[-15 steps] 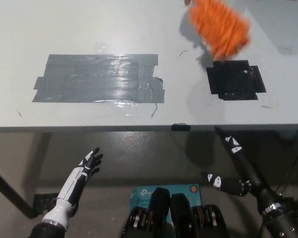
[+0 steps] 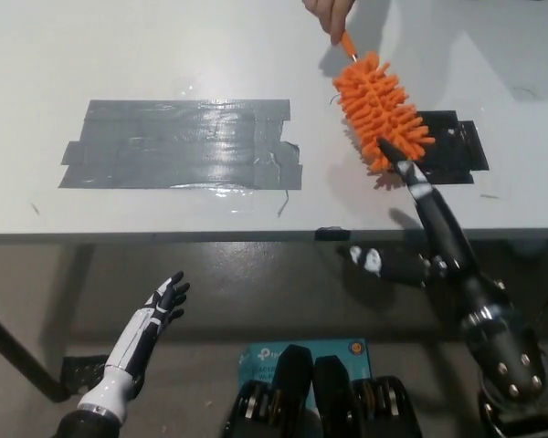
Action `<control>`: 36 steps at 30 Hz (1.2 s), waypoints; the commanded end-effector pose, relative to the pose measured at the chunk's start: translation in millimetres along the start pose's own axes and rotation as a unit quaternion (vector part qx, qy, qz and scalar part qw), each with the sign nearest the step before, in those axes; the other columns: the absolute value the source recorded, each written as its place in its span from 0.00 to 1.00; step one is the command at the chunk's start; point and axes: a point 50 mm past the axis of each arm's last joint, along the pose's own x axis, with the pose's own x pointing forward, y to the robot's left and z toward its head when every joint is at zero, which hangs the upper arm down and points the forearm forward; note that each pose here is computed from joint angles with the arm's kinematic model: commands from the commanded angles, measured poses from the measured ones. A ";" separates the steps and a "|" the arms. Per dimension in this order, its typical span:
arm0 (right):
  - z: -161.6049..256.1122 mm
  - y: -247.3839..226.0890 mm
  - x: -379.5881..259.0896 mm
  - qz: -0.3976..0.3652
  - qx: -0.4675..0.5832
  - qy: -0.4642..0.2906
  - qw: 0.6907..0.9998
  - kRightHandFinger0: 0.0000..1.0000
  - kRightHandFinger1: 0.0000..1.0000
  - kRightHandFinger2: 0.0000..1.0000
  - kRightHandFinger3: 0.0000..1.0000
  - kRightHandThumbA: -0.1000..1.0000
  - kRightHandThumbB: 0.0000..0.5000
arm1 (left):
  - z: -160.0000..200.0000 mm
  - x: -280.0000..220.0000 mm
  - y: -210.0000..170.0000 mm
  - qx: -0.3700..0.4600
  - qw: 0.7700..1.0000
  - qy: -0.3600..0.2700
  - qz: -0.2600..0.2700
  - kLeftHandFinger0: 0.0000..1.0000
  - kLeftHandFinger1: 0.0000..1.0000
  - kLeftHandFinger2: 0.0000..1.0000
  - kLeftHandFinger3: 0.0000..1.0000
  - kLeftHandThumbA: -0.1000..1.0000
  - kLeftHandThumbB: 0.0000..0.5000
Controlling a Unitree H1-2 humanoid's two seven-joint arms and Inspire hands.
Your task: A person hands an oraange duster to the robot and the robot grabs it with its right hand and places it on the black marked spot infron tof it on the desk
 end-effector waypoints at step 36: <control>-11.7 -36.5 212.8 -0.027 -0.155 0.188 0.970 1.00 1.00 1.00 1.00 0.99 0.80 | 17.0 9.8 0.0 0.014 0.999 -0.039 -0.012 1.00 1.00 1.00 1.00 1.00 0.26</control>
